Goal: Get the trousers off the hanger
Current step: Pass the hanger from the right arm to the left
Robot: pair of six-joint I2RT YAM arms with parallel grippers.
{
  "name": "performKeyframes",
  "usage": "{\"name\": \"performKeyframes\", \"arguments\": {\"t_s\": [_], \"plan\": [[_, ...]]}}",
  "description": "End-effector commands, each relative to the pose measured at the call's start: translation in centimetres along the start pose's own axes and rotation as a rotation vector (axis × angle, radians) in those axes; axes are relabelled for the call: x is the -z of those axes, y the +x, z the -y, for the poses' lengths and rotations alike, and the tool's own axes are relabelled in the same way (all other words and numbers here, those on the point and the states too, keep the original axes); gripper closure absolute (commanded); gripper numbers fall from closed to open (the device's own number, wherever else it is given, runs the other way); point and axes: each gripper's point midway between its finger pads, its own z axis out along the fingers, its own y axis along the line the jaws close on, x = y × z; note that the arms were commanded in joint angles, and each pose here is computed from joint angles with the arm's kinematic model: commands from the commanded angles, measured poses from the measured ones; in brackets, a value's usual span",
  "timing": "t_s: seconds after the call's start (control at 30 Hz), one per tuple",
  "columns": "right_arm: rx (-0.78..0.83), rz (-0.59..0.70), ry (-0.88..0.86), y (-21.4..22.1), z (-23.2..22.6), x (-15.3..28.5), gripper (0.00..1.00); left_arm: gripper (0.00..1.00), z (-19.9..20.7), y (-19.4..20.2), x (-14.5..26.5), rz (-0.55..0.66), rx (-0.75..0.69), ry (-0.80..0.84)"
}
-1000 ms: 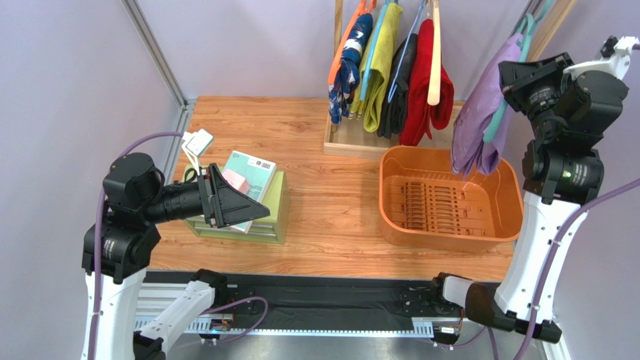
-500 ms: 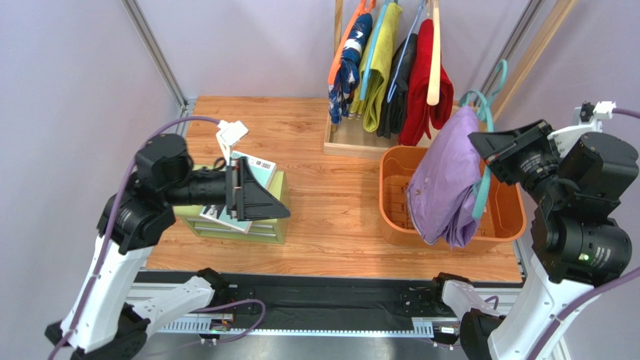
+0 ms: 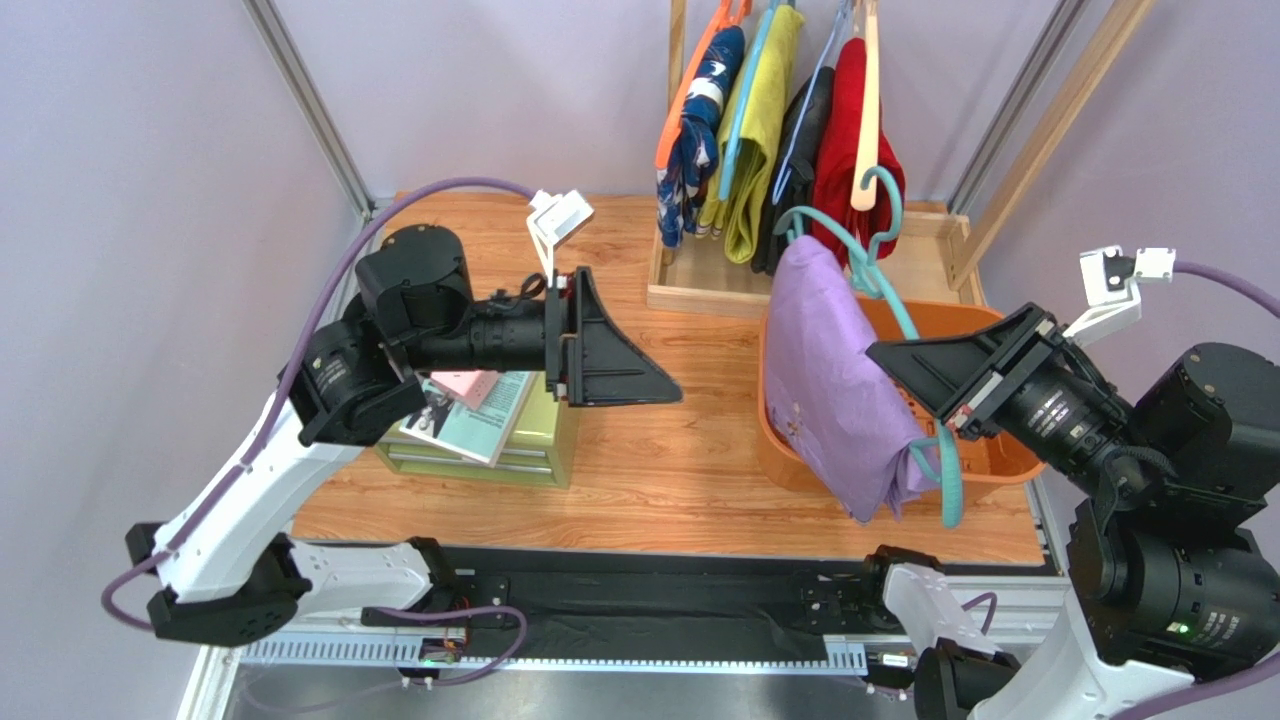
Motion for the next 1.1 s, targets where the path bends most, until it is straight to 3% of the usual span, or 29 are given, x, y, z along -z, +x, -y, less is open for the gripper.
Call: {"name": "performKeyframes", "arguments": {"t_s": [0.0,0.07,0.17,0.4,0.53,0.9,1.0,1.07], "plan": [[-0.07,-0.179,-0.111,4.9,-2.2,2.3,1.0,0.22,6.8,-3.6,-2.7,0.104,-0.054,0.175],[-0.065,-0.199,-0.141,5.6,-2.7,2.8,1.0,0.21,9.4,-4.3,-3.1,0.14,-0.088,0.214],[-0.062,-0.215,-0.181,6.3,-3.4,3.3,1.0,0.21,10.0,-5.3,-5.5,0.182,-0.083,0.201],[-0.031,-0.183,-0.261,6.3,-4.7,3.8,1.0,0.29,8.5,-4.9,-10.4,0.2,-0.019,0.134],[-0.02,-0.187,-0.267,6.6,-4.5,3.8,1.0,0.39,7.7,-4.6,-10.8,0.22,-0.002,0.083],[0.068,-0.173,-0.292,6.8,-4.5,3.9,1.0,0.39,6.2,-4.1,-11.5,0.236,0.131,0.038],[0.062,-0.168,-0.278,6.8,-4.0,3.6,1.0,0.43,6.9,-4.3,-10.8,0.246,0.106,0.058],[0.05,-0.164,-0.251,6.7,-3.4,3.4,1.0,0.45,7.8,-4.9,-9.0,0.288,0.012,0.068]]}}
